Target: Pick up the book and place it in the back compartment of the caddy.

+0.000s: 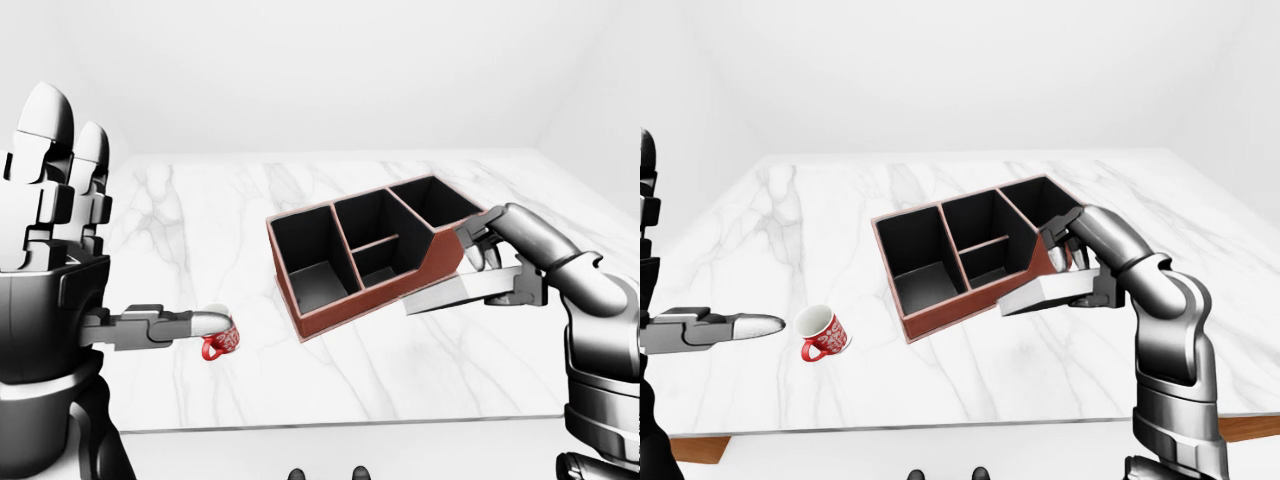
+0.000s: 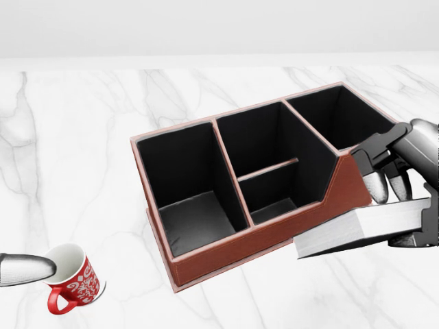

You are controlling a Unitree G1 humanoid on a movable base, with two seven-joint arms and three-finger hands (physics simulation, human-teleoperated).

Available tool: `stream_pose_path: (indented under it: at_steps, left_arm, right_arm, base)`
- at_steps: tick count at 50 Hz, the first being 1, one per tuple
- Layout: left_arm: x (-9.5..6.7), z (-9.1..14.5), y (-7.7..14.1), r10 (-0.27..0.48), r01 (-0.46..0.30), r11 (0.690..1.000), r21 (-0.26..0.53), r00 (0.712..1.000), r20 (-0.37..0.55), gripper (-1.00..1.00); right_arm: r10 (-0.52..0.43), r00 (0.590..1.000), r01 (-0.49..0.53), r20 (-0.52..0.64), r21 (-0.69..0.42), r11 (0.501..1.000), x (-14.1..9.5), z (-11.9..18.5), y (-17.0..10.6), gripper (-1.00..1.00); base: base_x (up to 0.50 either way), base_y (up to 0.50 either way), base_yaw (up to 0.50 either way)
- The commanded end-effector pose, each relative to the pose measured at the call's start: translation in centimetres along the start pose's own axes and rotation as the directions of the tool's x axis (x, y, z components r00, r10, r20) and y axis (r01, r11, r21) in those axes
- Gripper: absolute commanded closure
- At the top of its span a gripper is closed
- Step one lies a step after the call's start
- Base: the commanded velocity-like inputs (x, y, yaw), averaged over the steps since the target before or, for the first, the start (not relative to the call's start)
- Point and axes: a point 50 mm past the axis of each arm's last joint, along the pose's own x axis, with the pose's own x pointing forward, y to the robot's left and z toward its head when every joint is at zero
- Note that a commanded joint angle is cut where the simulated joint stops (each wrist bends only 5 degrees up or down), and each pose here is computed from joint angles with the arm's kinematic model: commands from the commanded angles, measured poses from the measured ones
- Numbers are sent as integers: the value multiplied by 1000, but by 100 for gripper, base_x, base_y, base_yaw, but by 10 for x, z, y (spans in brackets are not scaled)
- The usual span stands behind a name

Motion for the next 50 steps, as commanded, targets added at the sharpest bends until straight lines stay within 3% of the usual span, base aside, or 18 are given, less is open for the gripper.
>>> stream_pose_path:
  at_steps: [1, 25, 50]
  left_arm:
    - [0, 2, 1, 3, -3, 1000, 4, 1000, 6, -95]
    - [0, 2, 2, 4, -4, 1000, 5, 1000, 10, -95]
    - [0, 1, 2, 3, -3, 1000, 3, 1000, 5, -95]
  right_arm:
    - [-58, 991, 63, 122, -35, 997, 2, 29, -11, 100]
    - [-71, 970, 88, 233, -63, 994, 9, 58, -12, 100]
    - [-38, 972, 71, 233, -134, 988, 36, 74, -8, 100]
  base:
    - [0, 0, 0]
    - [0, 0, 0]
    - [0, 0, 0]
